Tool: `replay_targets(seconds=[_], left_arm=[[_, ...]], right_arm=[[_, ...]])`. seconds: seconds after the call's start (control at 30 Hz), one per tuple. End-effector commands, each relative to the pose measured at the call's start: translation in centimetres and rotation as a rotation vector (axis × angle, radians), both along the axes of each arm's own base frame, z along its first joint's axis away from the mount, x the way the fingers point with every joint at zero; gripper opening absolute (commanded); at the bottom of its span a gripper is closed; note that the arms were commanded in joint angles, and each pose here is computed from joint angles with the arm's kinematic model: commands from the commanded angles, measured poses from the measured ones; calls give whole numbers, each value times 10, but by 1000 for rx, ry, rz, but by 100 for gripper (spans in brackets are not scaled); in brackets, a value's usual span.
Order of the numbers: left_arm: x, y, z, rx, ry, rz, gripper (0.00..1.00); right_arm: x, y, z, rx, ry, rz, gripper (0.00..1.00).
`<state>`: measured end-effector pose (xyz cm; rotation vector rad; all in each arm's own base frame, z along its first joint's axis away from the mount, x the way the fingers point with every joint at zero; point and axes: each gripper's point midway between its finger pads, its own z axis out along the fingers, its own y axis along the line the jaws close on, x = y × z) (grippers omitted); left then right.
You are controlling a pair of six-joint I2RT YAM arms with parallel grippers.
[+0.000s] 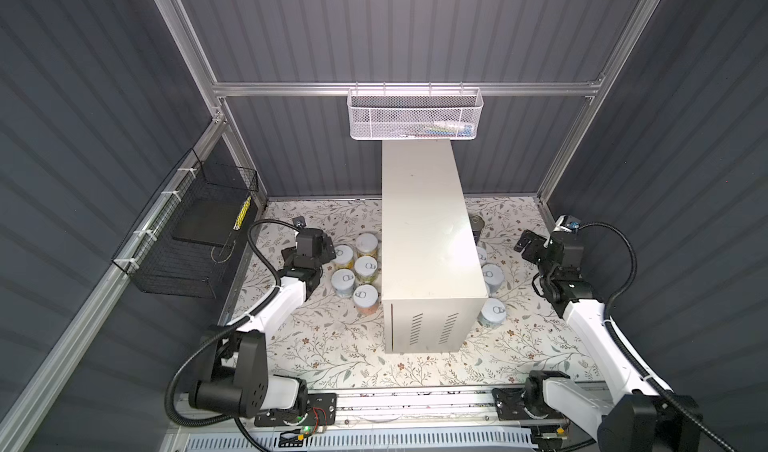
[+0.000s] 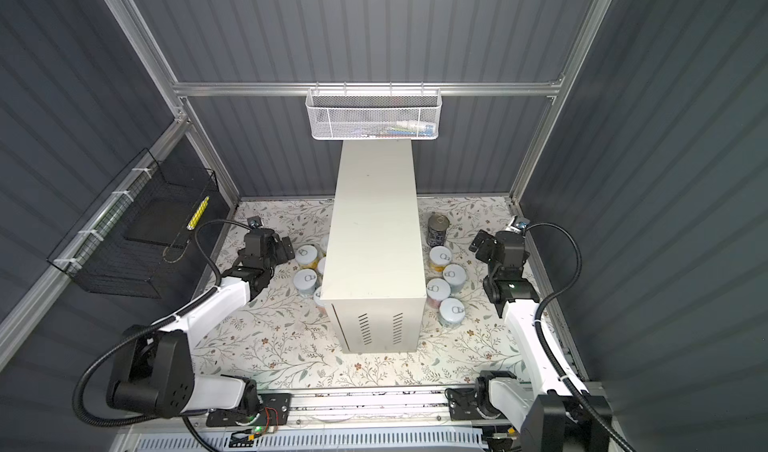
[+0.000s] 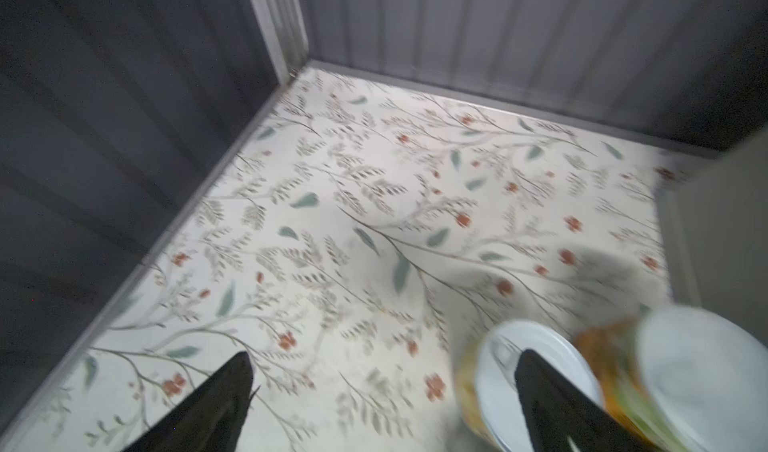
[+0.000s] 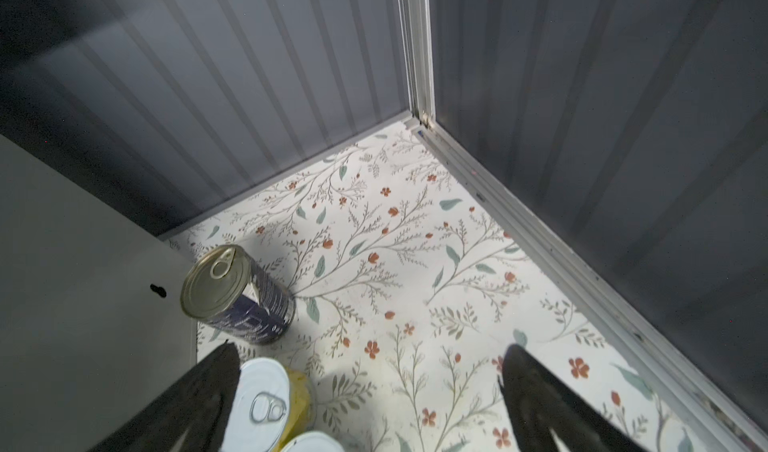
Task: Place and organize the canned foods onto the counter
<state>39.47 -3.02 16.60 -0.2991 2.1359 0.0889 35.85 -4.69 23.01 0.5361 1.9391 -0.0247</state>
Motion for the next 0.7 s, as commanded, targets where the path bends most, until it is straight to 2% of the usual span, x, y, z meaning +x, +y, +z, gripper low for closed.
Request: replay_targets(seconds=[0.0, 0.1, 0.3, 0.57, 0.67], left_arm=[[-51, -22, -22, -164, 191, -43, 99], [-77, -44, -13, -158, 230, -122, 99], [-110, -86, 3, -129, 309, -283, 100], [-132, -124, -20, -192, 369, -389, 100], [-138, -140, -32, -182, 379, -413, 100]], right_arm=[[-18, 14, -17, 80, 149, 16, 99], [-24, 22, -18, 99, 184, 41, 99], [-34, 34, -24, 78, 238, 66, 99], [-35, 52, -32, 76, 254, 121, 99], [-36, 53, -36, 73, 263, 128, 99]])
